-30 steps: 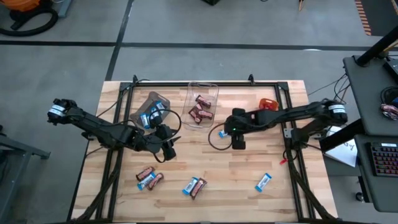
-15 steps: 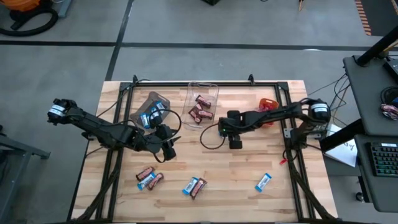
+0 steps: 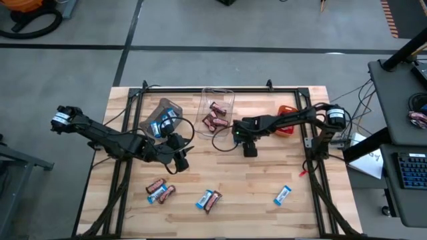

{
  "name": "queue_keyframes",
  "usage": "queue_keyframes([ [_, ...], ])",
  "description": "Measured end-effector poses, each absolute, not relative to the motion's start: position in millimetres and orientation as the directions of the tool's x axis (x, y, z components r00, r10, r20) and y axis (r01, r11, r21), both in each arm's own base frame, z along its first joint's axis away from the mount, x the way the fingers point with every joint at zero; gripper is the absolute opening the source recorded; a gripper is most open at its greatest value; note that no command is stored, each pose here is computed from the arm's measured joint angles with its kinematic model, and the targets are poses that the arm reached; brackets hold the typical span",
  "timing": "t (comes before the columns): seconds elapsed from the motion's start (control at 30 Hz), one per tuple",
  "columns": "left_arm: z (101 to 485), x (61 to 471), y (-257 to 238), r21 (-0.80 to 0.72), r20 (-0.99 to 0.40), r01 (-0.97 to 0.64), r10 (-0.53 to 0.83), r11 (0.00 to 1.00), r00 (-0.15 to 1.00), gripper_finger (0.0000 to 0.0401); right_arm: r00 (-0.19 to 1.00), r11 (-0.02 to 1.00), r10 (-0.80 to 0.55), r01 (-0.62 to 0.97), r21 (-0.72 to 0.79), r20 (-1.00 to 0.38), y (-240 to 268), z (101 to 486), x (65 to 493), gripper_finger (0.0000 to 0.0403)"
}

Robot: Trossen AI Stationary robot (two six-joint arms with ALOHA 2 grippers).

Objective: Sort candy
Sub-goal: Put the blue chocolate into the black bin

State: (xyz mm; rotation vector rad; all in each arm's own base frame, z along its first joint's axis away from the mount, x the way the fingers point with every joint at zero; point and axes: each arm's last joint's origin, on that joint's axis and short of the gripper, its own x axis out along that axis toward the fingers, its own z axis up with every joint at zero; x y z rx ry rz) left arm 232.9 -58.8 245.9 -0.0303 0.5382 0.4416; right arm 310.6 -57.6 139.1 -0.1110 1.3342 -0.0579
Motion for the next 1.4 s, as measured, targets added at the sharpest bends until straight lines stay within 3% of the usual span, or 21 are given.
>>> queue_keyframes([
  [0.17,245.5,232.8,-58.7,0.087,-0.503,-0.414,0.399,0.906,0.767,0.0121,0.214,0.996,-0.070,-0.032,-0.078,-0.974,-57.5,130.5,312.2,0.0156],
  [0.5,245.5,232.9,-58.7,0.086,-0.502,-0.415,0.399,0.906,0.767,0.0121,0.244,0.997,-0.067,-0.030,-0.077,-0.967,-57.1,136.7,311.8,0.0047],
  [0.8,245.8,233.1,-58.7,0.080,-0.500,-0.418,0.399,0.905,0.769,0.0121,0.308,0.999,0.002,-0.038,-0.010,-0.951,-51.2,157.2,306.8,0.0009],
  [1.0,246.2,233.4,-59.0,0.052,-0.495,-0.430,0.397,0.901,0.773,0.0121,0.402,0.999,0.008,-0.036,-0.008,-0.916,-39.4,183.0,303.7,0.0008],
  [1.17,248.2,236.2,-62.3,0.003,-0.447,-0.420,0.377,0.907,0.811,0.0121,0.551,0.999,0.011,-0.039,-0.012,-0.835,-19.7,200.7,303.8,0.0008],
  [1.4,231.6,236.0,-65.8,-0.058,-0.325,-0.345,0.309,0.937,0.894,0.0121,0.825,0.992,-0.088,0.019,-0.128,-0.559,20.1,213.0,306.1,0.0008],
])
